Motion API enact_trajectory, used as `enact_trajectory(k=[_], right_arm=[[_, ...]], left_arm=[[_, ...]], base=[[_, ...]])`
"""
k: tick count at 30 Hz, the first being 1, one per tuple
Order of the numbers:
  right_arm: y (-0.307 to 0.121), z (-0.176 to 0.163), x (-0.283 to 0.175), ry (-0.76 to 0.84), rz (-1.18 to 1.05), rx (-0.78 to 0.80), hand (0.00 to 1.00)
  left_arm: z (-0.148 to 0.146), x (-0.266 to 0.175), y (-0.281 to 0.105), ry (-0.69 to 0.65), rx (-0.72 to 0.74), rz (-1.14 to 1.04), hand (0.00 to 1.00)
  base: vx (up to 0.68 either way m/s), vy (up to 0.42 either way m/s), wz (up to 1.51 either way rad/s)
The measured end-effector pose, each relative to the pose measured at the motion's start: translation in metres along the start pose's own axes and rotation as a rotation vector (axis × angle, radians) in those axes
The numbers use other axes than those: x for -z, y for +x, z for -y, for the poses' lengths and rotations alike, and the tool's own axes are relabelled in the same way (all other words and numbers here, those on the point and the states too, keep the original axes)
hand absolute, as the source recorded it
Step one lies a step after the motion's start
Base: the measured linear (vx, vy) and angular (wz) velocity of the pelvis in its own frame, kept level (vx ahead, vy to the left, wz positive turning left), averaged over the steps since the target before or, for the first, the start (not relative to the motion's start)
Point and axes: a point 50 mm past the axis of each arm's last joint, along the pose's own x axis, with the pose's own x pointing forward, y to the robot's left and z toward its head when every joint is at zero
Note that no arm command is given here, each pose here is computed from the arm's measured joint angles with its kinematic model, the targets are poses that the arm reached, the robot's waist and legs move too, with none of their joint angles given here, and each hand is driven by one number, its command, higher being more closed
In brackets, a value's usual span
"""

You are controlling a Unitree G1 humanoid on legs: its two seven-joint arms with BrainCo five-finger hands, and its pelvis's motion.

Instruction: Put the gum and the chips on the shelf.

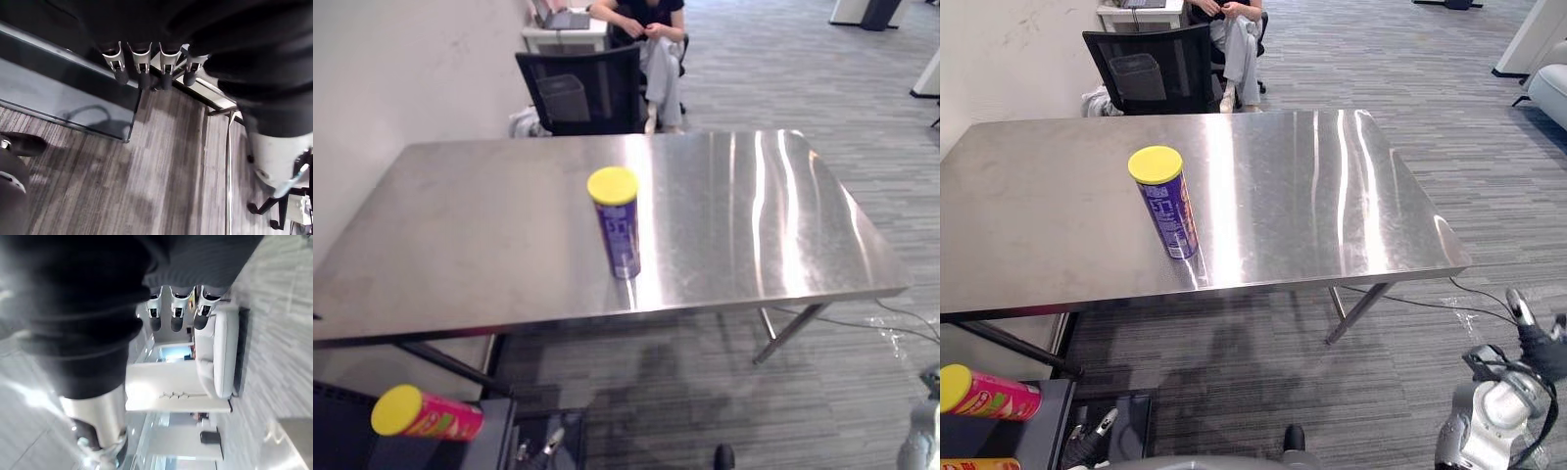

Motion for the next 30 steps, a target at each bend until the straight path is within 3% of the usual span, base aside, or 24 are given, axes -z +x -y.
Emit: enact_trajectory(k=[7,12,15,21,30], right_arm=[[-0.001,-0.048,-0.039,0.022,0.144,-0.379,0.00],[-0.018,-0.090,-0.043,0.049,0.115,-0.739,0.00],[-0.022,-0.107,-0.048,0.084,0.128,-0.857,0.00],[-0.033,-0.145,-0.051,0.158,0.130,-1.038,0.00],[-0.046,-0.167,-0.047,0.187,0.102,-1.122,0.00]], left_arm=[[0.006,-0.018,0.004,-0.003,0.057,0.076,0.00],[0.006,-0.026,0.006,0.040,0.106,0.112,0.00],[0.015,-0.029,0.006,0.058,0.150,0.128,0.00],[0.033,-0.041,0.004,0.089,0.245,0.180,0.00],[0.036,-0.036,0.001,0.100,0.261,0.166,0.00]], base=[[-0.03,-0.001,0.01],[-0.02,0.004,0.07],[-0.04,0.018,0.19],[-0.07,0.011,0.13],[-0.08,-0.002,0.21]])
